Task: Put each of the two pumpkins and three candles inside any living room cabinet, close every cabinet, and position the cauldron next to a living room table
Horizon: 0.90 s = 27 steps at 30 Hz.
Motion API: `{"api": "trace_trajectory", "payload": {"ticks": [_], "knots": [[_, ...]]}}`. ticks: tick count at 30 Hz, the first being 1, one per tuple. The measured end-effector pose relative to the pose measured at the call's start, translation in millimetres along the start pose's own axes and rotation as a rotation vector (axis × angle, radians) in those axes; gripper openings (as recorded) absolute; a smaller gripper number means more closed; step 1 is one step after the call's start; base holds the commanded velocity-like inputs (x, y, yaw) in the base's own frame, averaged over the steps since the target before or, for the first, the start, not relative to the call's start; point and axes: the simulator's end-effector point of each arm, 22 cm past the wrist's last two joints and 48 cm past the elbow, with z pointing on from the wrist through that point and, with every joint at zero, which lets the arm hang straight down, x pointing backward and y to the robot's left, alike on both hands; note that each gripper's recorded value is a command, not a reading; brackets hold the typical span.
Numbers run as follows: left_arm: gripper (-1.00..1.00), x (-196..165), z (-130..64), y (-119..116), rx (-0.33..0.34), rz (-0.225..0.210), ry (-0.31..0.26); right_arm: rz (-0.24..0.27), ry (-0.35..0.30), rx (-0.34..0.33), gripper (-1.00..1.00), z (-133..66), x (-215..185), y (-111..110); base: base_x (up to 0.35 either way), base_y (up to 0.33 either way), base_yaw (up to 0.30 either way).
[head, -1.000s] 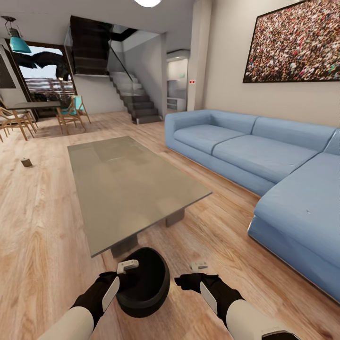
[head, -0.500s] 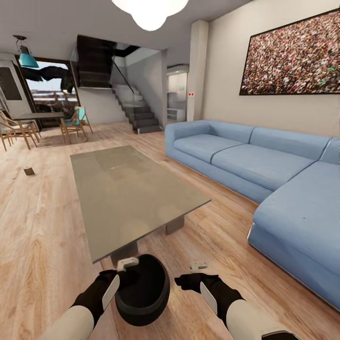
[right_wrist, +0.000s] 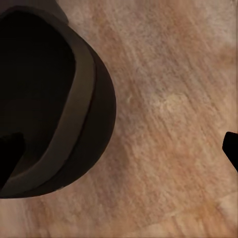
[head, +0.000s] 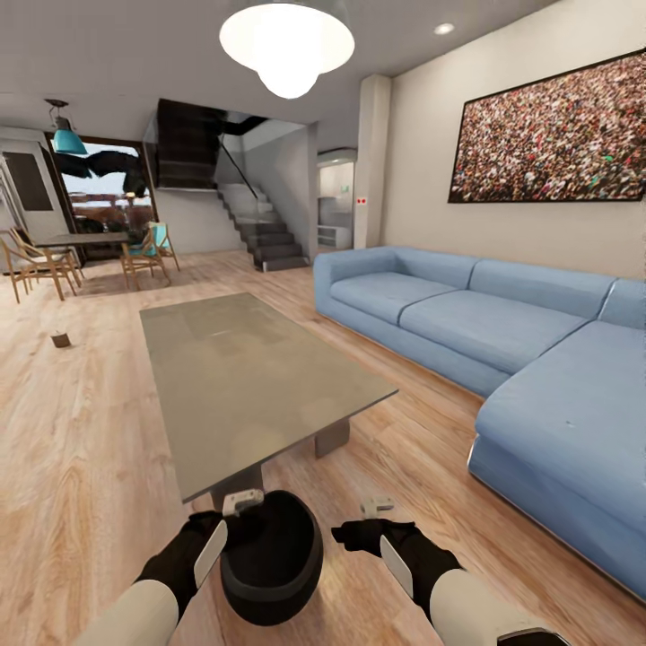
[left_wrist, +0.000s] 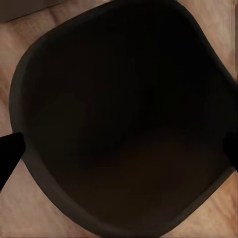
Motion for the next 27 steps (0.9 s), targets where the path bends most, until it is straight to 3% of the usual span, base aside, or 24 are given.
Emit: {"api": "trace_trajectory", "payload": {"ticks": [27], "knots": [[1.0,-45,-44.4,-14,0.021,0.011,-0.107,-0.036,-0.107,0.002,1.0,-39.2,-50,12,-0.086,0.0,0.0]]}}
